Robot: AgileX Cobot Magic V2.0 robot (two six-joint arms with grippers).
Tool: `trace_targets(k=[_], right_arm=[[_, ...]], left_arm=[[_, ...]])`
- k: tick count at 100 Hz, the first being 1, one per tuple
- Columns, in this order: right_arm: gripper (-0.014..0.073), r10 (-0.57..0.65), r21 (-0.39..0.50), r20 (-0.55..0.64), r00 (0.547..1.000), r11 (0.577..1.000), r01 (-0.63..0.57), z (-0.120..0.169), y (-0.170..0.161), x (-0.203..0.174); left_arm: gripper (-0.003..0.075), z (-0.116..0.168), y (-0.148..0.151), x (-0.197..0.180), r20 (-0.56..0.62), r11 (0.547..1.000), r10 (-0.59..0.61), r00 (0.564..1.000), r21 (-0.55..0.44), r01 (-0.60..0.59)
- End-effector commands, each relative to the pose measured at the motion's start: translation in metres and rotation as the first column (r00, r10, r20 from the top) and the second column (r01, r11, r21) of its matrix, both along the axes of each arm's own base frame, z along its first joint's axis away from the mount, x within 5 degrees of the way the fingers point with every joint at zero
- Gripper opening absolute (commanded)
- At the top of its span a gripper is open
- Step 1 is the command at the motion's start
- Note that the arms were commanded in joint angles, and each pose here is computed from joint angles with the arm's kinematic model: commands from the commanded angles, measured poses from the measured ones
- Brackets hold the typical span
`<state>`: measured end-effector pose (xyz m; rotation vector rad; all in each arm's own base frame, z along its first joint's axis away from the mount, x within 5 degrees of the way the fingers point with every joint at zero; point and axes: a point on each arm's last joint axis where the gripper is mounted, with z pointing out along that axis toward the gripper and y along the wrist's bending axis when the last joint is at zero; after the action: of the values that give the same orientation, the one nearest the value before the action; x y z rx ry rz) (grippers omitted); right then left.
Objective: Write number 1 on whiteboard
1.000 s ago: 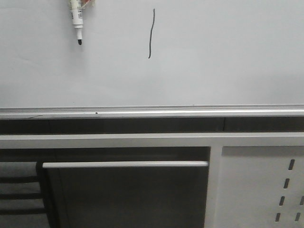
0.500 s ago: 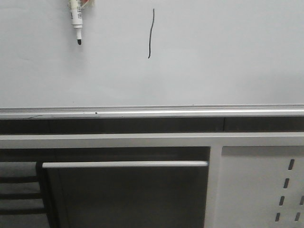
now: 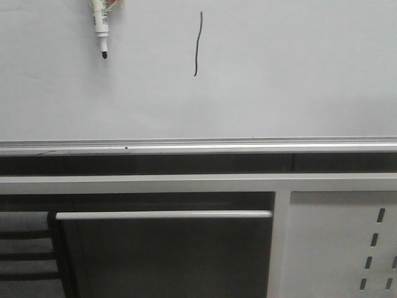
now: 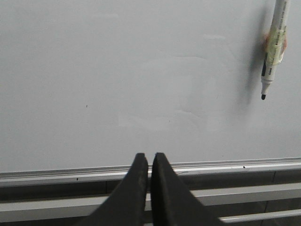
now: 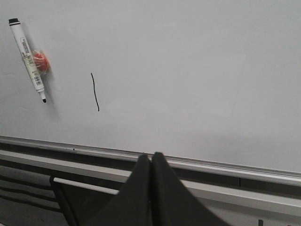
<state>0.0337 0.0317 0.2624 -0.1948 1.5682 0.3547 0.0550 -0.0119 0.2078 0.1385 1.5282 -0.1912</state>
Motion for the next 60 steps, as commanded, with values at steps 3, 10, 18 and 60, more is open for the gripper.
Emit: trace_targets(k=[3,10,18,60], right_arm=[[-0.0065,-0.031,0.027,0.045,0.998,0.999,0.030,0.0112,-0.0024,-0.0001],[-0.0065,-0.031,0.027,0.045,0.998,0.999,0.030,0.0112,-0.0024,-0.0001],[-0.0065,-0.031,0.027,0.045,0.998,0.999,0.030,0.0112,-0.0024,-0.0001],[-0.0065,-0.087,-0.016,0.069,0.994,0.996,0.088,0.0097,-0.0073,0.0023]], left_arm=[[-0.0020,-0.0068,0.0001,-0.0003,0.043,1.000,-0.003,0.999,-0.022,0.004],[-0.0020,-0.0068,0.0001,-0.0003,0.043,1.000,-0.003,0.999,-0.022,0.004],[-0.0020,-0.0068,0.0001,-0.0003,0.043,1.000,-0.003,0.999,-0.022,0.004],[-0.0020,-0.0068,0.0001,-0.0003,0.043,1.000,-0.003,0.999,-0.022,0.004]])
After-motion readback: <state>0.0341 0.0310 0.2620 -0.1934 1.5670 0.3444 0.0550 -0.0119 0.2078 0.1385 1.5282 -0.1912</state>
